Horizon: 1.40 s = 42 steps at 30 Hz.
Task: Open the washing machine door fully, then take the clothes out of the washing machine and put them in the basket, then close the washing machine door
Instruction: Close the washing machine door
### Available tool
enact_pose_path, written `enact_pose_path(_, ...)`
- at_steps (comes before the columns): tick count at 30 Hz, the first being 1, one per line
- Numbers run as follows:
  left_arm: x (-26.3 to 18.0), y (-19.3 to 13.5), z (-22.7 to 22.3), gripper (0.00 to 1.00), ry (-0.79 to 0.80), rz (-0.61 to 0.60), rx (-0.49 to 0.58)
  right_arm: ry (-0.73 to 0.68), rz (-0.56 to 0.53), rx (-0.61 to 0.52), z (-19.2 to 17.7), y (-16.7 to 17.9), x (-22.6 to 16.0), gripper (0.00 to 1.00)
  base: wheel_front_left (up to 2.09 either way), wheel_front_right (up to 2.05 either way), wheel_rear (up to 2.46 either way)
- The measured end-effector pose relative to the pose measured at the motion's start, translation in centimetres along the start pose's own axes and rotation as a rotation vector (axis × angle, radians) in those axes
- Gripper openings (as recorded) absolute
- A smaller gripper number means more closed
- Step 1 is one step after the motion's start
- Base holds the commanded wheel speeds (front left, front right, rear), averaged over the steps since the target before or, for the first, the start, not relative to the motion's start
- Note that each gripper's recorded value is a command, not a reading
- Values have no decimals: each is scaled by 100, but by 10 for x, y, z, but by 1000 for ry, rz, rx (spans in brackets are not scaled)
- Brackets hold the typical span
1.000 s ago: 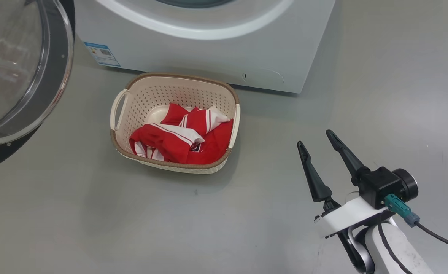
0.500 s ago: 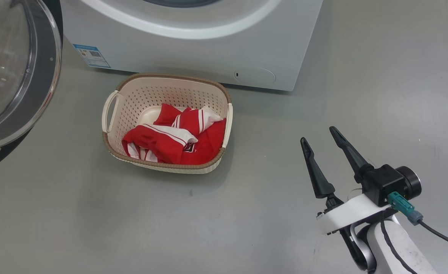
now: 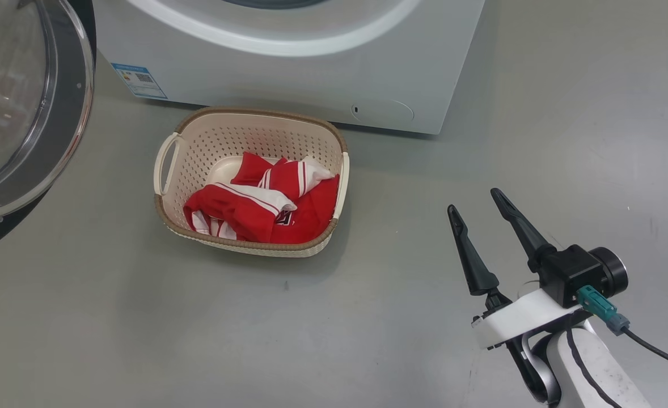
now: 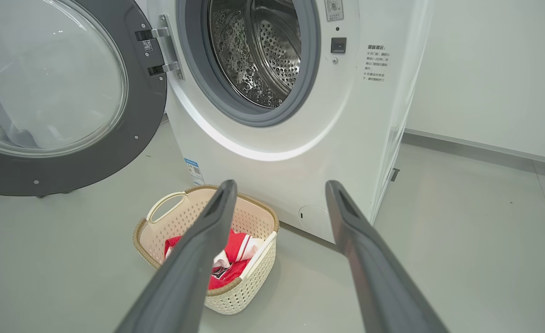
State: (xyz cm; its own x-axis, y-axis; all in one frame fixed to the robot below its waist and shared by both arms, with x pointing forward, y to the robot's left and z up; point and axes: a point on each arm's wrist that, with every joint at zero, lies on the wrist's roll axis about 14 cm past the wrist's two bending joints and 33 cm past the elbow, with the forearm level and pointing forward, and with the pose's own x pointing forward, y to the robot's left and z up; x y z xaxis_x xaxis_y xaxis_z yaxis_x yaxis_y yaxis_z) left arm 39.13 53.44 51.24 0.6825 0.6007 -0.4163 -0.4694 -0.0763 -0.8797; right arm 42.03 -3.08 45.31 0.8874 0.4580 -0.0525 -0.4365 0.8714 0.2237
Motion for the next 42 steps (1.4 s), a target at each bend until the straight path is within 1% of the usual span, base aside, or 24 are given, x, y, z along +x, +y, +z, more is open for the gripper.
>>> enact_pose_path(12, 1, -10, -8, 0, 62, 2, 25, -6, -5, -3, 1, -1, 0, 100, 0, 0, 0)
enact_pose_path(24, -6, -4, -16, 0, 157, 36, 69, -20, 1, -11, 4, 1, 3, 100, 0, 0, 0)
enact_pose_path(34, -20, 2, -38, 0, 316, 35, 96, -29, 32, -18, 8, 10, 8, 100, 0, 0, 0)
enact_pose_path(42, -35, 1, -76, 0, 513, -37, 102, -38, 51, -20, 11, 18, 9, 100, 0, 0, 0)
